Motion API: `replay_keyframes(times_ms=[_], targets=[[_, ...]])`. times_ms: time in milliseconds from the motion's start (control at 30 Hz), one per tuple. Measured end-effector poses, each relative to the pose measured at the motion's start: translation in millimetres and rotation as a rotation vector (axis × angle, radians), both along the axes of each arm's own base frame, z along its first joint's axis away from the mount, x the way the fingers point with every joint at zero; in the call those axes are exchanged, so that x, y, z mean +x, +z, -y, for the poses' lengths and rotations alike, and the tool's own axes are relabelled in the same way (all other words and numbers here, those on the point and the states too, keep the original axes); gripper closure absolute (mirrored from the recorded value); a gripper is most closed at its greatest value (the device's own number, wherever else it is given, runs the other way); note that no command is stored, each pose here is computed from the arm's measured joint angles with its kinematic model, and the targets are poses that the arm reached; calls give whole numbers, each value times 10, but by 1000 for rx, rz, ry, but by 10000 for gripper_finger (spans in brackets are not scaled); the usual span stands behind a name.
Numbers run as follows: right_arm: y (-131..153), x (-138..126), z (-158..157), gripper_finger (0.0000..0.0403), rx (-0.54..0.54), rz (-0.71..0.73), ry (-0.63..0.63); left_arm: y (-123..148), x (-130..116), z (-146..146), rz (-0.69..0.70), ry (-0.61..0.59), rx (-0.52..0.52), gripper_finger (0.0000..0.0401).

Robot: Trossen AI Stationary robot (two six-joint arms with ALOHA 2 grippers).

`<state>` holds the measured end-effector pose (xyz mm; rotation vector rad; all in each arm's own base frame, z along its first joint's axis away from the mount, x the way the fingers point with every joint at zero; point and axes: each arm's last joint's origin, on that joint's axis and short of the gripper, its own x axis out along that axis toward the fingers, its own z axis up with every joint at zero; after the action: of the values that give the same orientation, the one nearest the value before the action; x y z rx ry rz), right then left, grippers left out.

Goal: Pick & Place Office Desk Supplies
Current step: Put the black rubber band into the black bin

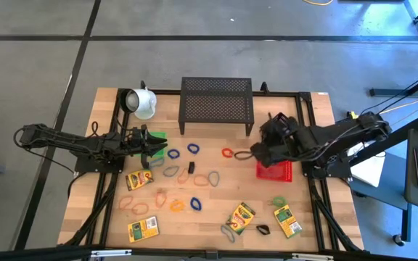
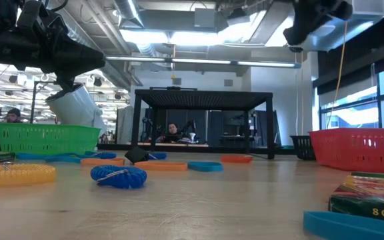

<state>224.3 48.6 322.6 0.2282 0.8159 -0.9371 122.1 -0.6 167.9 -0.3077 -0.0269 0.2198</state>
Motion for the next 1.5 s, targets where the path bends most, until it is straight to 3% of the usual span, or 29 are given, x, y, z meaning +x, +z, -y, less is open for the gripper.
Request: replay_keyframes(times_ms=[267,667,1000,1500], targets=[[-233,-60,369,394,-25,-114,-200,1,0,0,0,0,0,310],[-802,-291,885,394,38,-163,-641,0,0,0,0,0,0,310],[-1095,-362,1017,394,97,-153,-723,1,0,0,0,0,1,310],[-1345,-386,1035,383,181,-105,-744,1,0,0,0,0,1,310]])
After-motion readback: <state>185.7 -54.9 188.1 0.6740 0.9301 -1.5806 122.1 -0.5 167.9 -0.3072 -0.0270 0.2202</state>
